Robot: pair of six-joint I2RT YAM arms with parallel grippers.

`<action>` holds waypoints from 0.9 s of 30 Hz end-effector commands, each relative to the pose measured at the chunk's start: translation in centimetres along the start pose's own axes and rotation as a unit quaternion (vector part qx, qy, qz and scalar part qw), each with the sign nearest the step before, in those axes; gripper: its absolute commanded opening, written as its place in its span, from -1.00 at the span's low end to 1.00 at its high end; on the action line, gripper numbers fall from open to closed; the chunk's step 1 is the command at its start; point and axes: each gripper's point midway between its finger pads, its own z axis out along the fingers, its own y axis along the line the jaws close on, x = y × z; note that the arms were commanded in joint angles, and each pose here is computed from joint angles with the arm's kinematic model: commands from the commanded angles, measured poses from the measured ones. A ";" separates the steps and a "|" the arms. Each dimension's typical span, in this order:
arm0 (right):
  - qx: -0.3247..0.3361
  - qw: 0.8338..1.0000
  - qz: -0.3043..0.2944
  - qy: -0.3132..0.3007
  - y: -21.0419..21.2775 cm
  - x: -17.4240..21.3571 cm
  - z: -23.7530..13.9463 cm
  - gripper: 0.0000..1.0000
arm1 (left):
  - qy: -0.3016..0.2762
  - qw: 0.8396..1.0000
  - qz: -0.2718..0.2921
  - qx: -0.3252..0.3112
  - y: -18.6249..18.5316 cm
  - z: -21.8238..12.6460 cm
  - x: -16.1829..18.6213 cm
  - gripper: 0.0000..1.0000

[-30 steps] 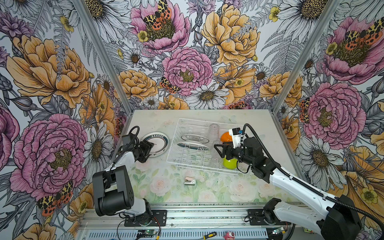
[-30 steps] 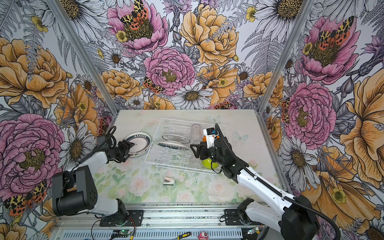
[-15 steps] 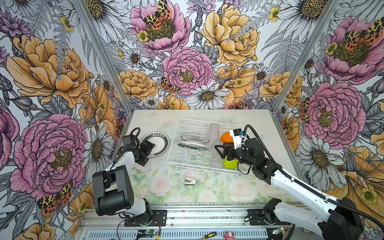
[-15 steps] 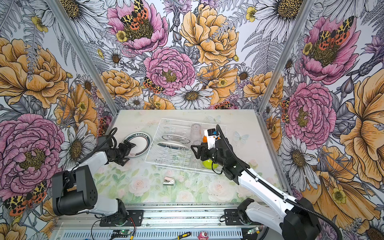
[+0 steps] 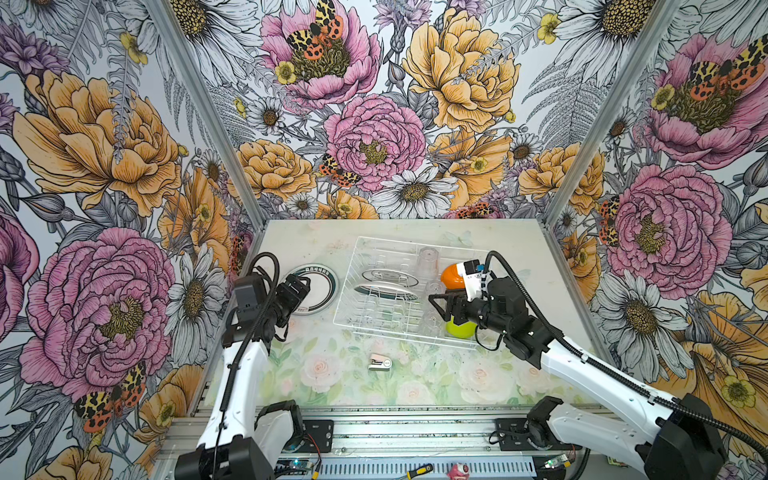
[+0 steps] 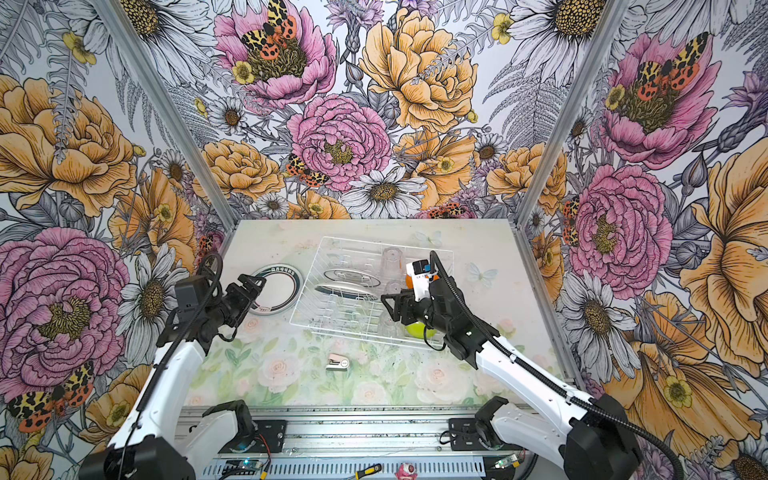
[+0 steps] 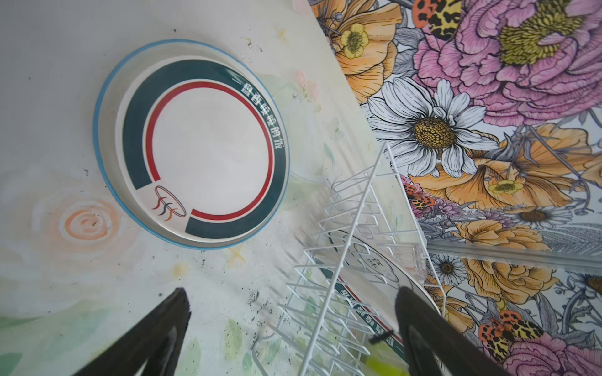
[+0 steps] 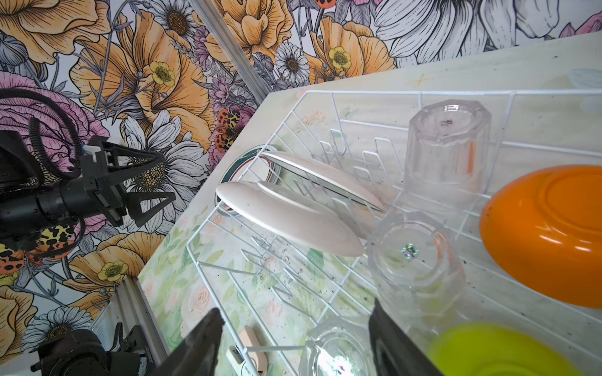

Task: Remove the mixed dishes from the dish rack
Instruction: 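Open the left gripper and raise it off the plate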

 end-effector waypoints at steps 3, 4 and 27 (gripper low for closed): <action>0.007 0.999 -0.031 0.029 0.1 0.8 1.8 0.42 | -0.014 0.996 0.080 0.045 -3.1 -2.2 2.9 0.97; 0.011 0.999 -0.042 0.033 0.1 0.8 2.3 0.42 | -0.016 0.994 0.092 0.054 -3.7 -2.6 3.4 0.97; 0.098 0.984 -0.144 0.043 0.9 0.6 7.4 0.13 | 0.042 0.958 0.235 0.159 -12.3 -2.8 9.2 0.97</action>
